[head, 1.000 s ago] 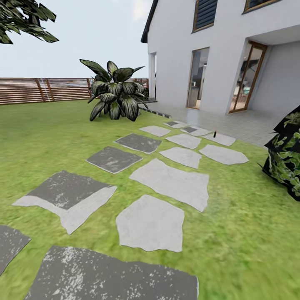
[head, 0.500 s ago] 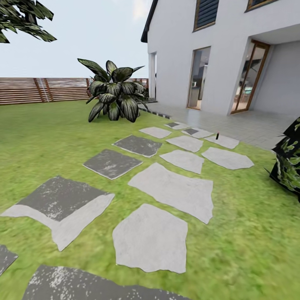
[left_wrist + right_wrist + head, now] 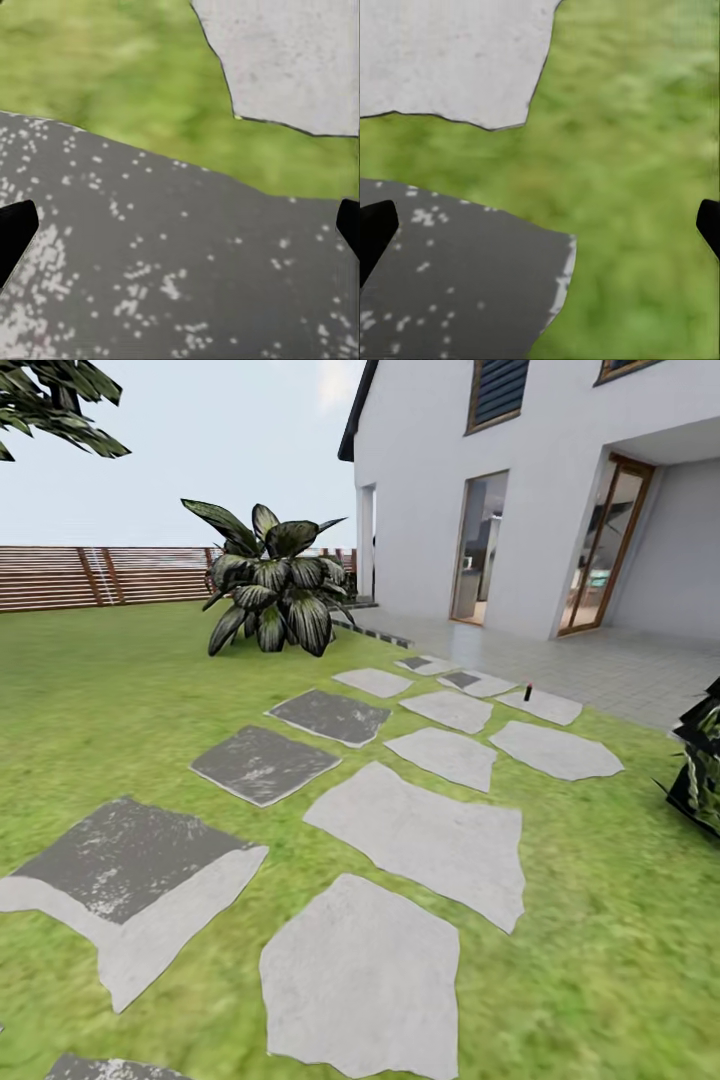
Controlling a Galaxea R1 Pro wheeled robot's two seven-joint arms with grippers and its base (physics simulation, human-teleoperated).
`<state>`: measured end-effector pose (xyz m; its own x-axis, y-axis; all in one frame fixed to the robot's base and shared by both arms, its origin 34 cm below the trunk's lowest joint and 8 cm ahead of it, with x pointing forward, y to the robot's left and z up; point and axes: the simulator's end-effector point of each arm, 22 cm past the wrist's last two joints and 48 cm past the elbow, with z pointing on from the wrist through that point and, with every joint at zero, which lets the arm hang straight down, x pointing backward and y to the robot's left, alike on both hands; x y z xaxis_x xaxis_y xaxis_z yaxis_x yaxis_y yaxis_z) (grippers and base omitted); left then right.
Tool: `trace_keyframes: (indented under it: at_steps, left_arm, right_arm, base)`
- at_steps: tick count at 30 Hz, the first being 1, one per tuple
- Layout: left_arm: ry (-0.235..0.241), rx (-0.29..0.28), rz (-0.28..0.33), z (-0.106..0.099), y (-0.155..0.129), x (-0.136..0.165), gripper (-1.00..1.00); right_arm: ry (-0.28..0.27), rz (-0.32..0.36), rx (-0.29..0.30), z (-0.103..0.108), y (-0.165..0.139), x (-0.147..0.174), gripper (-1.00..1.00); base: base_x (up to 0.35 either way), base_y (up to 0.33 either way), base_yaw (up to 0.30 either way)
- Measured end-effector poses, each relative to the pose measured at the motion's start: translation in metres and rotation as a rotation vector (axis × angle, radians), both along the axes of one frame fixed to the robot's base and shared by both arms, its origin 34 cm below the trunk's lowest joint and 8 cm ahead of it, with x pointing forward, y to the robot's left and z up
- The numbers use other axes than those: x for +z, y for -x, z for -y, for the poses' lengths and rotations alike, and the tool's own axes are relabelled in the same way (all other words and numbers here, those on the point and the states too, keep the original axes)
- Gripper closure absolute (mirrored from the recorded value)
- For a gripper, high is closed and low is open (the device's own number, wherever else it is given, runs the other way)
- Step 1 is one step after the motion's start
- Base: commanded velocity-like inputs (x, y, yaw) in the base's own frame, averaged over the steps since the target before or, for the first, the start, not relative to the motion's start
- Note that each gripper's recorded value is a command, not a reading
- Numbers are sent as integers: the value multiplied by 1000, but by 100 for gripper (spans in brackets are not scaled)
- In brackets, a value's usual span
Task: Pick up the pesticide atomizer in the garden and spray insectifuge to fully cover both potted plants in the garden.
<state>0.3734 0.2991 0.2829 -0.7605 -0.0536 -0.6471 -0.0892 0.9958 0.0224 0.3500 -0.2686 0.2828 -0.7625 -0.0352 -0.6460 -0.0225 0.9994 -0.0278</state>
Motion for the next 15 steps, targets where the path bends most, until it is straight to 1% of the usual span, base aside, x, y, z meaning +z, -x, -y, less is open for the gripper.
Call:
trace_keyframes:
  at_steps: [9, 11, 15]
  left_arm:
    - [0, 0, 1, 0, 0, 0, -100]
    - [0, 0, 0, 0, 0, 0, -100]
    - [0, 0, 1, 0, 0, 0, -100]
  right_arm:
    - [-1, 0, 0, 0, 0, 0, -100]
    - [-1, 0, 0, 0, 0, 0, -100]
    - [-1, 0, 0, 0, 0, 0, -100]
  base:
    - [339, 0, -14]
    - [339, 0, -159]
    - [340, 0, -241]
